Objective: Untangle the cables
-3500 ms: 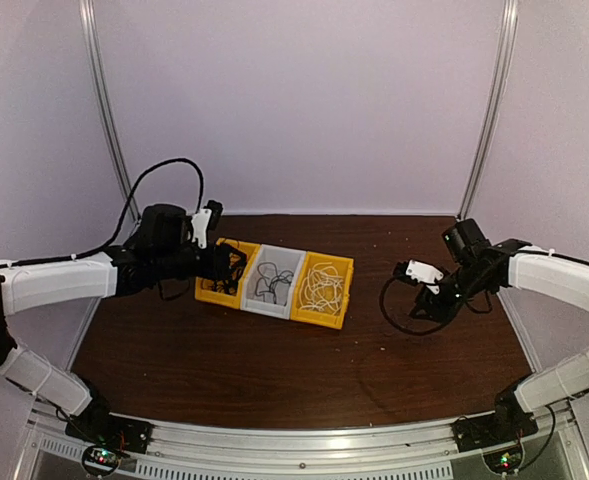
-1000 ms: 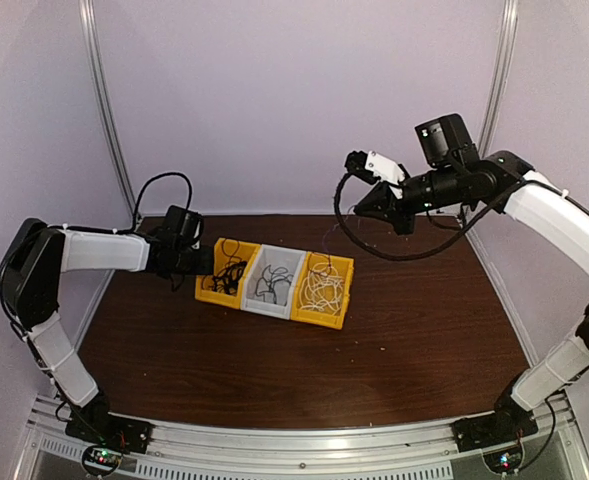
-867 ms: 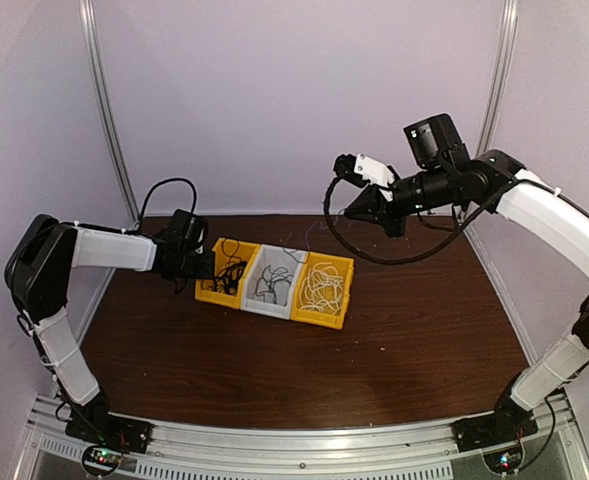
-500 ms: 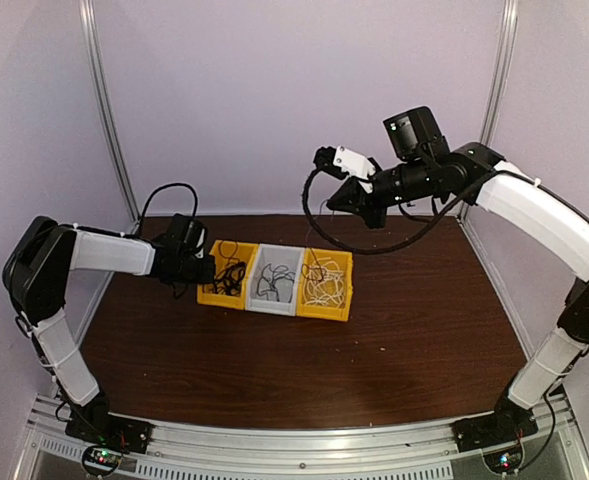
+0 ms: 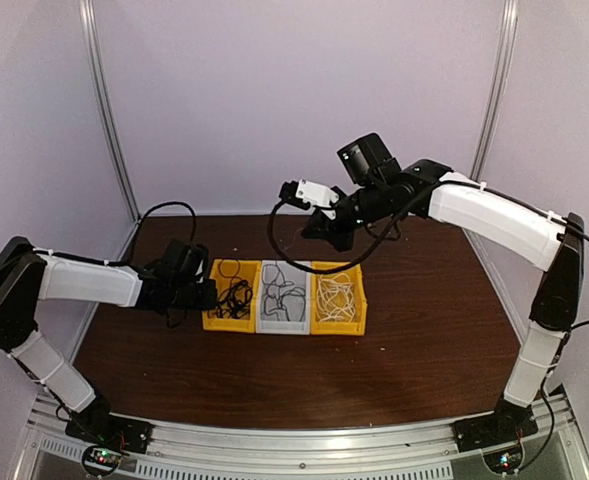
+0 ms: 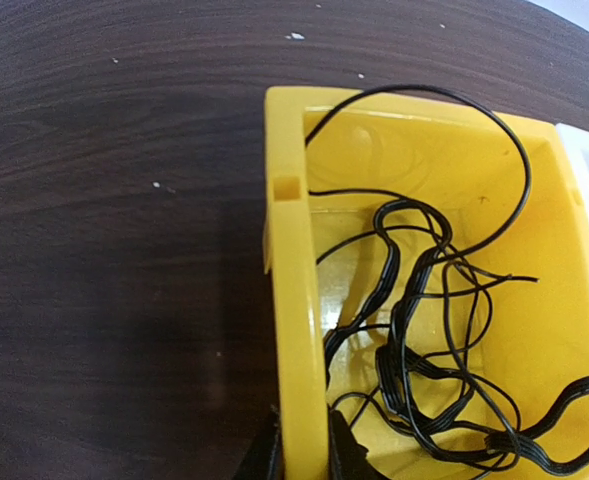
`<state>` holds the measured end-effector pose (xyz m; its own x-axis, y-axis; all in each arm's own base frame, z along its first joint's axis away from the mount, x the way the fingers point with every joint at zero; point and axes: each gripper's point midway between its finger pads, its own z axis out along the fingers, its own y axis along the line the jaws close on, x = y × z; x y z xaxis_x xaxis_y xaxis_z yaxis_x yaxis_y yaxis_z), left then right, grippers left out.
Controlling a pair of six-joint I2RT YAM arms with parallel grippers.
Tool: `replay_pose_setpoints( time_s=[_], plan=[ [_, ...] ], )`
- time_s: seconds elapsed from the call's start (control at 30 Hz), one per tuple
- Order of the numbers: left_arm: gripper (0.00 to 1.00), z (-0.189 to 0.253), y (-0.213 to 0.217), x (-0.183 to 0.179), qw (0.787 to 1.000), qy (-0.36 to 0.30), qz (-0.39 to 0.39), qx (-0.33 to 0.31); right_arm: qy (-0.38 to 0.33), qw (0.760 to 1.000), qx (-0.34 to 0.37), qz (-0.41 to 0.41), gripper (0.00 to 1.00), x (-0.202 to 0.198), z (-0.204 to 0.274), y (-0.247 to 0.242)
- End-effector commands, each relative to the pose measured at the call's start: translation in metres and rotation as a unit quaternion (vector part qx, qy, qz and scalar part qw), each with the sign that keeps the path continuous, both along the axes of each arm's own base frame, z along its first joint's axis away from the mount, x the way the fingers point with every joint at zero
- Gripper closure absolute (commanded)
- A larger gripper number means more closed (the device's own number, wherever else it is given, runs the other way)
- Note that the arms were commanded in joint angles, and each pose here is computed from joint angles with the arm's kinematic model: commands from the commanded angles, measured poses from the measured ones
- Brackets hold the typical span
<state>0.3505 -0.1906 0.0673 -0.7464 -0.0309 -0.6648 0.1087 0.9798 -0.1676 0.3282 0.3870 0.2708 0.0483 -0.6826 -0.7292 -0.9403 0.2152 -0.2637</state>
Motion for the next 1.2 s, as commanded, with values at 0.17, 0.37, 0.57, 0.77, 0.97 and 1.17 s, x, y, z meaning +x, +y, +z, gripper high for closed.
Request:
replay_pose_setpoints(
  time_s=[0.17,0.37,0.57,0.77,0.97,1.17],
  plan=[
    [0.82,0.013,-0.020,-0.012,0.999,-0.022,-0.007,-0.033,-0.011,0.998,-0.044,-0.039,1.00,0.029,-0.042,0.010],
    [0.68,0.023,-0.018,-0.011,0.999,-0.036,-0.004,-0.032,0.010,0.995,-0.091,-0.043,1.00,0.035,-0.087,0.009],
    [0.55,0.039,-0.017,-0.012,0.998,-0.052,-0.005,-0.041,0.049,0.992,-0.114,-0.028,1.00,0.035,-0.126,0.019],
    [0.51,0.066,-0.007,-0.013,0.996,-0.084,0.007,-0.040,0.087,0.987,-0.137,-0.016,1.00,0.034,-0.161,0.031],
    [0.45,0.091,0.001,-0.011,0.995,-0.102,0.008,-0.015,0.098,0.982,-0.159,-0.009,1.00,0.030,-0.182,0.034],
    [0.32,0.131,0.004,0.008,0.992,-0.124,-0.016,0.019,0.092,0.982,-0.166,-0.002,0.79,0.024,-0.168,0.027]
  ],
)
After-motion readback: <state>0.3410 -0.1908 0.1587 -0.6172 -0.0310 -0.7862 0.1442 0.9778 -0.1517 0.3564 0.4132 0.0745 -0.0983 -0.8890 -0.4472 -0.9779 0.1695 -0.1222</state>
